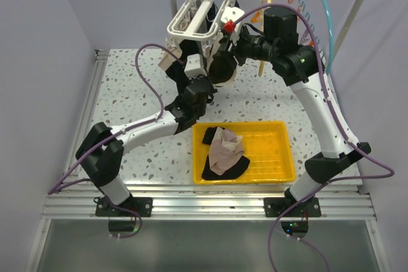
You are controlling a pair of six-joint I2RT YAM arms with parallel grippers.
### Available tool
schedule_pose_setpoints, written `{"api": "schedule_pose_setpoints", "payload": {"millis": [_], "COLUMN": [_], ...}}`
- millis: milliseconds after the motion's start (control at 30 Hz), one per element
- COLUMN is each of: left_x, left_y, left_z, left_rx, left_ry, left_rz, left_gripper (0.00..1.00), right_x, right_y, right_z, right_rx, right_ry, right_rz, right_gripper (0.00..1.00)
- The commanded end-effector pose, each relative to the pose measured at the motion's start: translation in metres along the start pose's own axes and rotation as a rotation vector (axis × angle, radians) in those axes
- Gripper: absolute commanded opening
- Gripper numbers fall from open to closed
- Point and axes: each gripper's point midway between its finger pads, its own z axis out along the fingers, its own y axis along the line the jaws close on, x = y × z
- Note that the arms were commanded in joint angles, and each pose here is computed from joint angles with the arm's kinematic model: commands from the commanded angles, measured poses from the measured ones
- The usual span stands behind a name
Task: Remove the underwear clipped to the hanger
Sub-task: Remove the underwear from the hanger.
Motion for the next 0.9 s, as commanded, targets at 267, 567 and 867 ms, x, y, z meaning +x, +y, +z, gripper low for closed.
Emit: {"api": "schedule_pose_setpoints", "payload": {"millis": [267, 567, 867], "left_x": [-0.069, -0.092, -0.105], "left_y": [0.065, 0.085, 0.109], "left_z": [-0.027, -0.047, -0.055], "left_rx": [-0.032, 0.054, 0.031], "left_ry": [-0.145, -0.165, -0.174], "left_rz": [-0.053, 0.023, 0.034], "left_gripper": [0.0, 0.0, 0.0], "right_x": [0.004, -0.013, -0.047], "right_y": [-0.009, 0.021, -0.003], "right_z": [-0.039, -0.037, -0.005], "right_rx": [0.041, -0.258, -0.313], "right_ry": [-0.003, -0.24, -0.397], "right_rz": [0.048, 0.035, 0.071], "right_gripper": [0.54, 0.71, 0.73]}}
